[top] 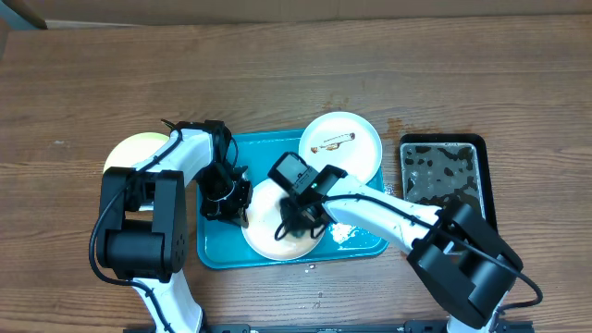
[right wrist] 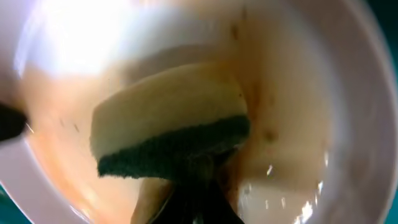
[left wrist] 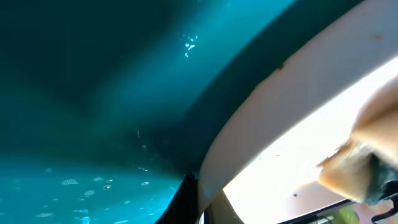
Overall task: Clean dirty plates on tray and stack at the side
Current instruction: 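Scrub white plate with sponge while left gripper holds its rim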
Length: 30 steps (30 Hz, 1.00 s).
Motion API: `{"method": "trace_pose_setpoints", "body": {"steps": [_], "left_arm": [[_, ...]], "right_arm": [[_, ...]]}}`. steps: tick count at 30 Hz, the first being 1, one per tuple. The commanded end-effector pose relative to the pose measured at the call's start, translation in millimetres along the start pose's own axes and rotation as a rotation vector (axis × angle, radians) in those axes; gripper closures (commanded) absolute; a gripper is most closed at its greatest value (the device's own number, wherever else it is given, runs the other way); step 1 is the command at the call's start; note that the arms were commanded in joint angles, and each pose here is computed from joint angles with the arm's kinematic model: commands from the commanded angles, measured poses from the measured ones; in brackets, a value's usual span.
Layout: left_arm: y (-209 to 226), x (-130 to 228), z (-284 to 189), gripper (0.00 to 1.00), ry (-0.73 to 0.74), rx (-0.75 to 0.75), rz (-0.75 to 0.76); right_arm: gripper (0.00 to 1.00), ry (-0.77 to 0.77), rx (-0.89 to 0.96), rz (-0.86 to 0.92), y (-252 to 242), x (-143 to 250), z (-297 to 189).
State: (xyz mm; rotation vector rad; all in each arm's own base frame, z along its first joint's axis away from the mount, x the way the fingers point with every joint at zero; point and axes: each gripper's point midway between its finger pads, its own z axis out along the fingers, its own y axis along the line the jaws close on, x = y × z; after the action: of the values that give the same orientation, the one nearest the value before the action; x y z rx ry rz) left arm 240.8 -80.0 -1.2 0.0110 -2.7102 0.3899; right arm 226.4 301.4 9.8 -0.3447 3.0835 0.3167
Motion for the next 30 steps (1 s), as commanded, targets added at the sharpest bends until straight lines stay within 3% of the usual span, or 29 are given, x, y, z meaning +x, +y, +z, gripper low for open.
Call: {"method": "trace_pose_setpoints", "body": {"steps": [1, 5, 16, 18, 20, 24, 30], "left_arm": [[17, 1, 13, 0.96, 0.021, -0.083, -0.009], [17, 1, 13, 0.96, 0.022, -0.083, -0.01], [17, 1, 13, 0.96, 0.021, -0.083, -0.009], [17, 1, 13, 0.96, 0.02, -0.083, -0.009], [17, 1, 13, 0.96, 0.02, -0.083, -0.009], [17, 1, 13, 0.96, 0.02, -0.084, -0.009], [17, 1, 13, 0.96, 0.02, -0.084, -0.009]], "right_arm": [[0.96, 0.077, 0.168, -0.005, -34, 27, 16], [0.96, -0.012, 0.335, 0.122, -73, 8, 5], [0.95, -0.166, 0.075, 0.084, -25, -53, -1], [0.92, -0.159, 0.021, 0.066, -11, -51, 0], [0.96, -0.129, -0.032, 0.006, 5, -43, 2], [0.96, -0.001, -0.11, -0.16, 29, -7, 5], [0.96, 0.02, 0.201, -0.116, -26, 10, 3]]}}
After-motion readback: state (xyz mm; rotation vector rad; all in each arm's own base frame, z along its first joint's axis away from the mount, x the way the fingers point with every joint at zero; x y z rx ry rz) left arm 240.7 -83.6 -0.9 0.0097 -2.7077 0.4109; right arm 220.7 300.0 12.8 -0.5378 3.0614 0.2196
